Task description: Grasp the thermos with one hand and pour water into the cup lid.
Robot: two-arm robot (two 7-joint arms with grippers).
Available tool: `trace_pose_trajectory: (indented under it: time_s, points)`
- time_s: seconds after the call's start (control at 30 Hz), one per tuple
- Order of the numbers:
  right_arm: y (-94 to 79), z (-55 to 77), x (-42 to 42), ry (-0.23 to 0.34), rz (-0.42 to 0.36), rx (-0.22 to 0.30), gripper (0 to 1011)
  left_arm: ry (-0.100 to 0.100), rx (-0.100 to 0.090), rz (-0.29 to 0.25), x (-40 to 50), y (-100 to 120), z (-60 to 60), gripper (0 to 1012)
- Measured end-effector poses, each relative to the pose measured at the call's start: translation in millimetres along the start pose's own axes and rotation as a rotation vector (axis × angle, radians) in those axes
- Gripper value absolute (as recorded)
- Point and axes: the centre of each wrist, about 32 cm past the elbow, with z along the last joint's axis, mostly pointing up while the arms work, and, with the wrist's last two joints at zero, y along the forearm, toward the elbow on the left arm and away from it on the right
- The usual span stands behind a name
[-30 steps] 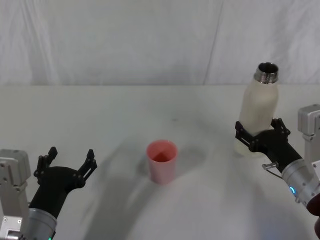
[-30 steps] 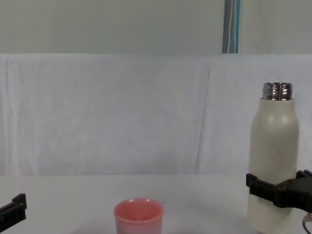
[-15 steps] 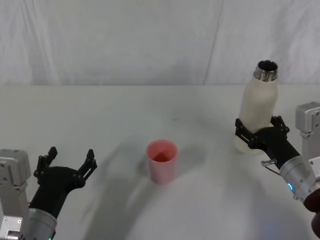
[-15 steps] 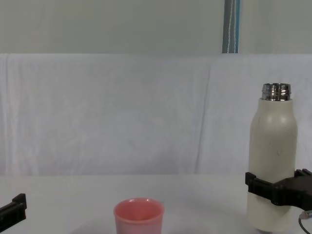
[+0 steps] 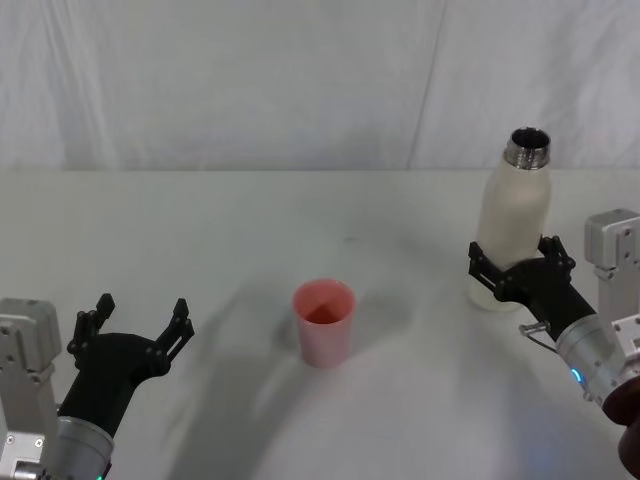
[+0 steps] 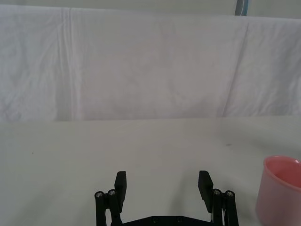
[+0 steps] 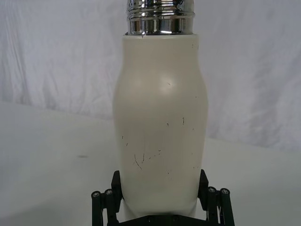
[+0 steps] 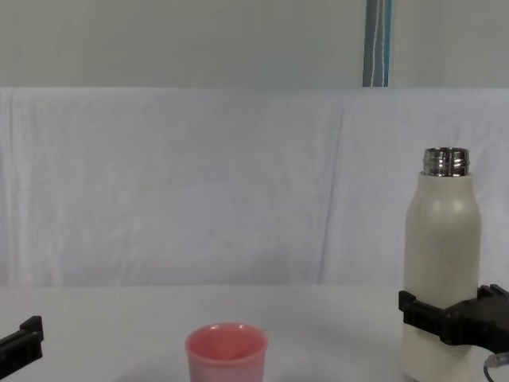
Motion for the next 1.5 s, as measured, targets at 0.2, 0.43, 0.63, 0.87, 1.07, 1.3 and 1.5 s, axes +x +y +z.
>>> trace_pose_trajectory:
  time_s: [0.2, 0.43, 0.63, 0.87, 1.07, 1.3, 1.5]
  points:
    - [0.2, -4.2, -0.5, 0.014, -0.003, 0.012, 950, 0.0, 0.0, 0.0, 0.0, 0.0, 0.0, 1001]
    - [0.8, -5.9, -1.0, 0.018, -0.003, 0.016, 950, 0.0, 0.0, 0.0, 0.0, 0.0, 0.0, 1001]
    - [1.4, -5.7, -0.9, 0.012, 0.0, 0.012, 950, 0.0, 0.0, 0.0, 0.0, 0.0, 0.0, 1001]
    - [1.5, -5.6, -0.6, 0.006, 0.004, 0.004, 950, 0.0, 0.0, 0.0, 0.0, 0.0, 0.0, 1001]
    - [1.4, -5.7, -0.4, 0.002, 0.005, -0.001, 950, 0.0, 0.0, 0.0, 0.0, 0.0, 0.0, 1001]
    - [1.3, -5.7, -0.3, 0.001, 0.005, -0.002, 950, 0.0, 0.0, 0.0, 0.0, 0.0, 0.0, 1001]
    - [1.3, -5.7, -0.3, 0.002, 0.005, -0.002, 950, 0.0, 0.0, 0.0, 0.0, 0.0, 0.0, 1001]
